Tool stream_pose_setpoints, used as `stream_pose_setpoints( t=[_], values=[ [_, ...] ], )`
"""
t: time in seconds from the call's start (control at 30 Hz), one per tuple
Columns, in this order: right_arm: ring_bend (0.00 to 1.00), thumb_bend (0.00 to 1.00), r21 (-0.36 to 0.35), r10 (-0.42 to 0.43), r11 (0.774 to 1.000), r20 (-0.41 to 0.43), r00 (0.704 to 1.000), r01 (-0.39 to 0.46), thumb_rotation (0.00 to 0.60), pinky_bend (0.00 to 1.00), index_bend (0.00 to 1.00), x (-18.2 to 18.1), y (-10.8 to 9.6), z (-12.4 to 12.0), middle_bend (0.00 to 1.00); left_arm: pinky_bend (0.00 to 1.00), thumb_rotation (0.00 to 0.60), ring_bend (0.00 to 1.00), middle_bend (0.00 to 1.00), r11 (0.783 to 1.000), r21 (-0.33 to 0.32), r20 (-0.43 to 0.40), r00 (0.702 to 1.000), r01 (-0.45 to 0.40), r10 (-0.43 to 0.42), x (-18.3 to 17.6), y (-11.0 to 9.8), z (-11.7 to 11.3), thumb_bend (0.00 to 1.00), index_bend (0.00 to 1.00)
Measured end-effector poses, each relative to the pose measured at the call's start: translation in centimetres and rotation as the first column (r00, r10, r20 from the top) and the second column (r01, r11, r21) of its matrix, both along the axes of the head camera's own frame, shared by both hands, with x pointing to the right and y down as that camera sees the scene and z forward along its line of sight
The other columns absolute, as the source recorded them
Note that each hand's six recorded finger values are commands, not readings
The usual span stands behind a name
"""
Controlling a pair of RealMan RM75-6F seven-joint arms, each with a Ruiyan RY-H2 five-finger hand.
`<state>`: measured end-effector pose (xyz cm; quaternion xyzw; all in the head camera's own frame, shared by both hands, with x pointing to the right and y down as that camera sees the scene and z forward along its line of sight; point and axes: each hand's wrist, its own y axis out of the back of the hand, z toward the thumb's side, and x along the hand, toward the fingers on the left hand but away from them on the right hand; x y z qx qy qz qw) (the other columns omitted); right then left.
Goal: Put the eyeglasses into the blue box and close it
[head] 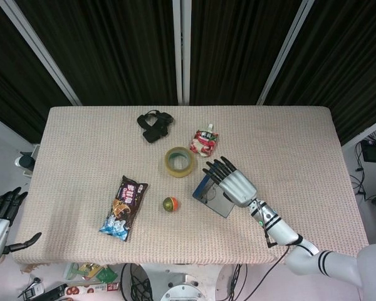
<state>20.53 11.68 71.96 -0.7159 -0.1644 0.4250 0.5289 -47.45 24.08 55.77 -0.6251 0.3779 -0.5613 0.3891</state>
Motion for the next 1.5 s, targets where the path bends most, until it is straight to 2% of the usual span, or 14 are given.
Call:
stream_pose_setpoints(
  t=[0.23, 0.37, 0.7, 1.3, 1.5],
  values=[
    [0.0, 0.18, -0.006, -0.05, 0.999, -0.122, 0.991, 0.05, 0.6, 0.0, 0.01, -1.3, -0.9, 1.1, 0.0, 0.19, 0.387, 0.06, 0.02, 1.0, 0.004, 0.006, 1.0, 0.003, -0.003, -0.1, -0.2, -0.2, 0.15, 0.03],
    [0.0, 0.18, 0.0, -0.068, 0.998, -0.16, 0.985, 0.069, 0.6, 0.0, 0.03, -2.2, -1.5, 1.4, 0.0, 0.19, 0.388, 0.06, 0.02, 1.0, 0.002, 0.006, 1.0, 0.008, -0.008, -0.3, -0.2, -0.2, 0.15, 0.03],
    [0.0, 0.18, 0.007, -0.081, 0.997, -0.148, 0.986, 0.083, 0.6, 0.0, 0.0, -3.7, -1.5, 2.3, 0.0, 0.19, 0.386, 0.06, 0.02, 1.0, 0.004, 0.008, 1.0, 0.022, -0.022, -1.0, -0.2, -0.3, 0.15, 0.03],
    [0.0, 0.18, 0.071, -0.095, 0.992, -0.119, 0.988, 0.104, 0.6, 0.0, 0.0, -5.9, -2.0, 3.5, 0.0, 0.19, 0.384, 0.06, 0.02, 0.999, -0.001, 0.012, 0.999, 0.046, -0.046, -2.0, -0.4, 0.0, 0.15, 0.03],
    [0.0, 0.18, 0.092, -0.081, 0.992, -0.083, 0.993, 0.088, 0.6, 0.0, 0.0, -6.5, -2.0, 3.6, 0.0, 0.19, 0.388, 0.06, 0.02, 0.999, -0.004, 0.012, 0.999, 0.052, -0.052, -2.2, -0.3, 0.1, 0.15, 0.03]
  ],
)
